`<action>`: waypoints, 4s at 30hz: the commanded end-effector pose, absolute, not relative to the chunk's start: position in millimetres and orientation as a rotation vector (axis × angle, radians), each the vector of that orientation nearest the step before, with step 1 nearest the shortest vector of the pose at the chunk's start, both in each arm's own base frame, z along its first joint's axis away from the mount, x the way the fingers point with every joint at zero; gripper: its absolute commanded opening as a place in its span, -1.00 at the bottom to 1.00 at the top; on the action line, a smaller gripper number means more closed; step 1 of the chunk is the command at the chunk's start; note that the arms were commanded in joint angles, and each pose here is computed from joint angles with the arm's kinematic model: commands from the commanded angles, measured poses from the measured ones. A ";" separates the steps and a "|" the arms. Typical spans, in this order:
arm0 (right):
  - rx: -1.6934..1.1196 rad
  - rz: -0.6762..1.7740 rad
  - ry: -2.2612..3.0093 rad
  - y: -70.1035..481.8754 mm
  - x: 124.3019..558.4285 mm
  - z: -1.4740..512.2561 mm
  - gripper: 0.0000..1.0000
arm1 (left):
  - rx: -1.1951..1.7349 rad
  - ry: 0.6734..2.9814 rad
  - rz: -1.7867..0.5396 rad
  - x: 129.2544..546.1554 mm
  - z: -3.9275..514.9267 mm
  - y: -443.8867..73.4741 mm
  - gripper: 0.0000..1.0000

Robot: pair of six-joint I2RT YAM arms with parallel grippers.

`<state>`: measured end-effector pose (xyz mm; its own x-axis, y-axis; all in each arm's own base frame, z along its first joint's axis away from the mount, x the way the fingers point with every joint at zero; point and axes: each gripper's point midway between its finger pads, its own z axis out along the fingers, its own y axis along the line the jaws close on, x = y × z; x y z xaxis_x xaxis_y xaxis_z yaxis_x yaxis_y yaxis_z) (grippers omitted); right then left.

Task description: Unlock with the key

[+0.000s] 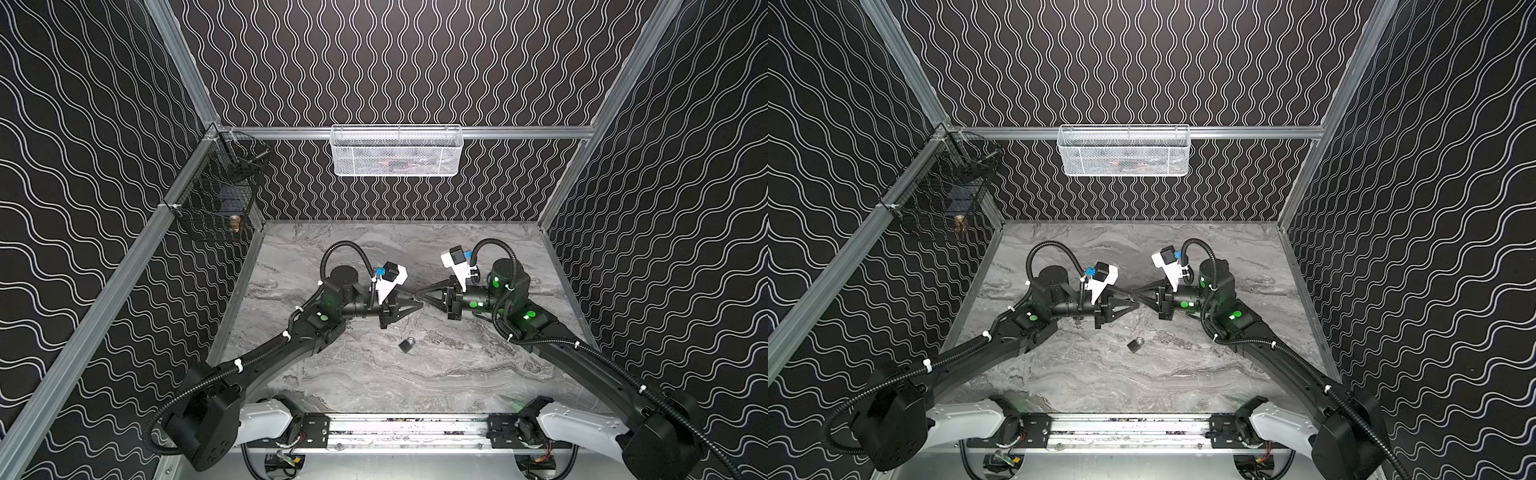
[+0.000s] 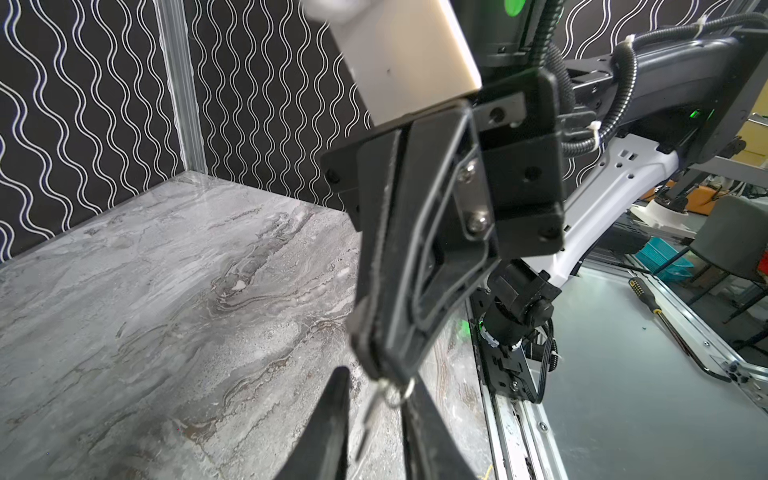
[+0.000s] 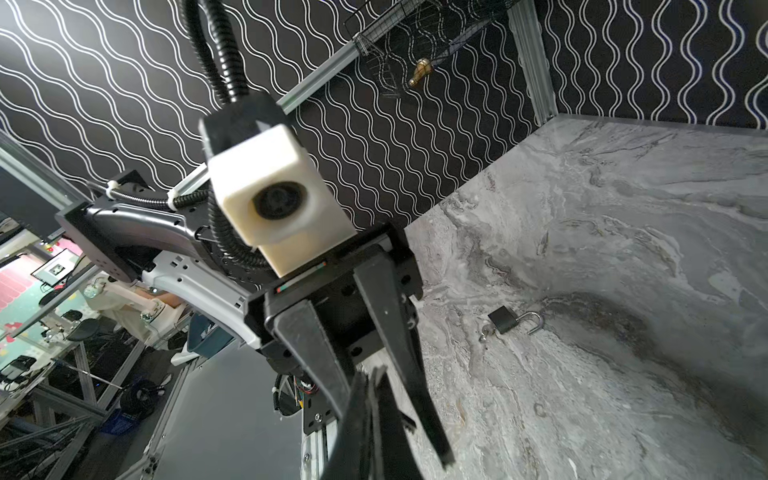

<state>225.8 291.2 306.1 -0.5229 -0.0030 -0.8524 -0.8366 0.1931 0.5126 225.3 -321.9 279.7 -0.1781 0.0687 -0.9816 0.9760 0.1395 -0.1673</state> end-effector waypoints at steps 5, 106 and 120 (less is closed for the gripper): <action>-0.706 1.416 1.659 288.2 235.2 324.5 -1.00 | 1.032 1.444 -1.158 228.7 285.3 -316.8 -0.10; -0.213 1.629 1.561 312.6 268.8 355.7 0.00 | 0.193 1.684 -1.249 272.7 342.1 -253.0 -1.00; -0.604 1.547 1.786 292.6 253.9 312.8 0.20 | 0.663 1.927 -1.050 270.4 314.8 -280.9 -1.00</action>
<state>266.3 289.5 319.1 -0.6566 0.1836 -0.7316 -0.6967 0.2239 0.6815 279.1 -278.5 319.2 -0.5406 -0.0089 -0.8412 0.7028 0.5448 -0.4575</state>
